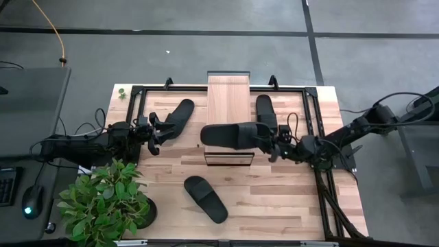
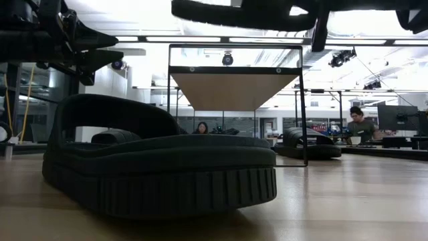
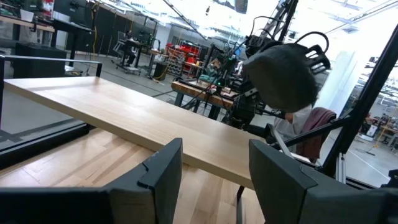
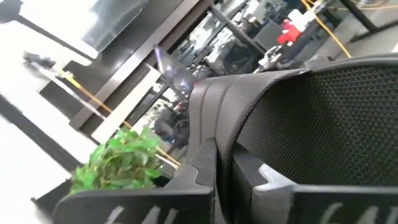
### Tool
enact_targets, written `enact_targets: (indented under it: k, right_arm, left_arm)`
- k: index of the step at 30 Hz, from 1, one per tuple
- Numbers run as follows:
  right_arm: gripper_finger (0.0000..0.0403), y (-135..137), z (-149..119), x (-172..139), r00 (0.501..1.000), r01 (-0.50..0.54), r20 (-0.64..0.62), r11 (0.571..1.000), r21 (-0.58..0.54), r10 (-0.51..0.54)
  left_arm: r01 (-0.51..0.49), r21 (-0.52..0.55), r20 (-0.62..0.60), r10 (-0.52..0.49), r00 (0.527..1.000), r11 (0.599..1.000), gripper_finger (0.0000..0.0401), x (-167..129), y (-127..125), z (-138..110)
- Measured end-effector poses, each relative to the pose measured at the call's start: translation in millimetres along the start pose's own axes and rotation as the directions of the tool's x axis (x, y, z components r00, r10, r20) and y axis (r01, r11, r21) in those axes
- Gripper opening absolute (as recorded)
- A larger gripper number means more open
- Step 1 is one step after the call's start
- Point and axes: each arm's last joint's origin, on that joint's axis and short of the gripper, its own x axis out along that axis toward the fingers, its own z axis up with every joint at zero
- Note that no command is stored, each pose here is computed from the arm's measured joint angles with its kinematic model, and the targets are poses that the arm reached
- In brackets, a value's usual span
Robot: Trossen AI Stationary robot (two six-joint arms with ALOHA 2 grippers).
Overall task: Pick and place slides into the shelf
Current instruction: Put the black slipper on the shelf
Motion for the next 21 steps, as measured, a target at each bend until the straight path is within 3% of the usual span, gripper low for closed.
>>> enact_targets:
  k: [9, 21]
  right_arm:
    - [0.0, -21.0, 1.1, 8.5, 0.993, 0.105, -0.061, 0.993, 0.049, -0.102]
    - [0.0, -23.9, -6.5, 4.9, 0.981, 0.17, -0.098, 0.984, 0.05, -0.165]
  left_arm:
    - [-0.012, 0.0, 0.004, 0.012, 1.0, 1.0, 0.0168, 0.0, 0.3, 0.1]
    - [-0.018, 0.0, 0.006, 0.018, 1.0, 1.0, 0.0168, 0.0, 0.5, 0.2]
